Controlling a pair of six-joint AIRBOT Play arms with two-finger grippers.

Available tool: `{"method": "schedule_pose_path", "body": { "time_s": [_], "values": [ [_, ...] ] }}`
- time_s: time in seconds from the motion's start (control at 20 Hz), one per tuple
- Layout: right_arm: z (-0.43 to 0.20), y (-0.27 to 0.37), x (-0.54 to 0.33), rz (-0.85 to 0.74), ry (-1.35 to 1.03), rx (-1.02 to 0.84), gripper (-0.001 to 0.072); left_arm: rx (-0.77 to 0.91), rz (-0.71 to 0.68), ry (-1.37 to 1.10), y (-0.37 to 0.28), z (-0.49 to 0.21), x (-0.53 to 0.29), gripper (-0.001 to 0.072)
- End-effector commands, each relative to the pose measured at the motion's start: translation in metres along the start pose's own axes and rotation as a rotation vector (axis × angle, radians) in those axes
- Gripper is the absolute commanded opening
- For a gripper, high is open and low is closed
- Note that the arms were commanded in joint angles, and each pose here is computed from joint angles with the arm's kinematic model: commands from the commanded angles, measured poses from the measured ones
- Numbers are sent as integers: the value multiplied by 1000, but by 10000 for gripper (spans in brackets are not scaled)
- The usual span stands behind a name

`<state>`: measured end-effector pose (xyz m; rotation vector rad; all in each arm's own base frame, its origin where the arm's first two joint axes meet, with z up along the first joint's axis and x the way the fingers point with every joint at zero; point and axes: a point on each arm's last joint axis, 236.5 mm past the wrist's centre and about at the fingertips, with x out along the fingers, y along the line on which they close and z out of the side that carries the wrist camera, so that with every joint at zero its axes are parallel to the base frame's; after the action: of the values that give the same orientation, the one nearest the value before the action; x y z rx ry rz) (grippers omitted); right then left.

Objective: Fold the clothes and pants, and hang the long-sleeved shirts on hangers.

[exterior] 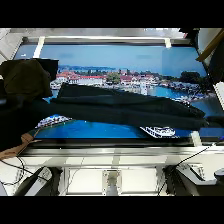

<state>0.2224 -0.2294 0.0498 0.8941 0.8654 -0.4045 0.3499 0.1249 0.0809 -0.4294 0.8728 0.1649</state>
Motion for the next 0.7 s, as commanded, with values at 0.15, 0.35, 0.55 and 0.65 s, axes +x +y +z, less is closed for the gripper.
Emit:
{"method": "schedule_pose_path", "body": {
  "time_s": [0.15,0.35,0.55,0.65],
  "values": [
    [29,39,67,-29,-42,32,56,79,133,-122,-42,99,107,14],
    [24,37,109,-36,12,100,57,169,94,-76,-86,109,179,13],
    [36,38,129,-40,-33,142,57,150,115,-44,-86,104,226,14],
    [50,42,129,-27,-94,163,58,150,117,-38,-84,102,237,18]
  ]
}}
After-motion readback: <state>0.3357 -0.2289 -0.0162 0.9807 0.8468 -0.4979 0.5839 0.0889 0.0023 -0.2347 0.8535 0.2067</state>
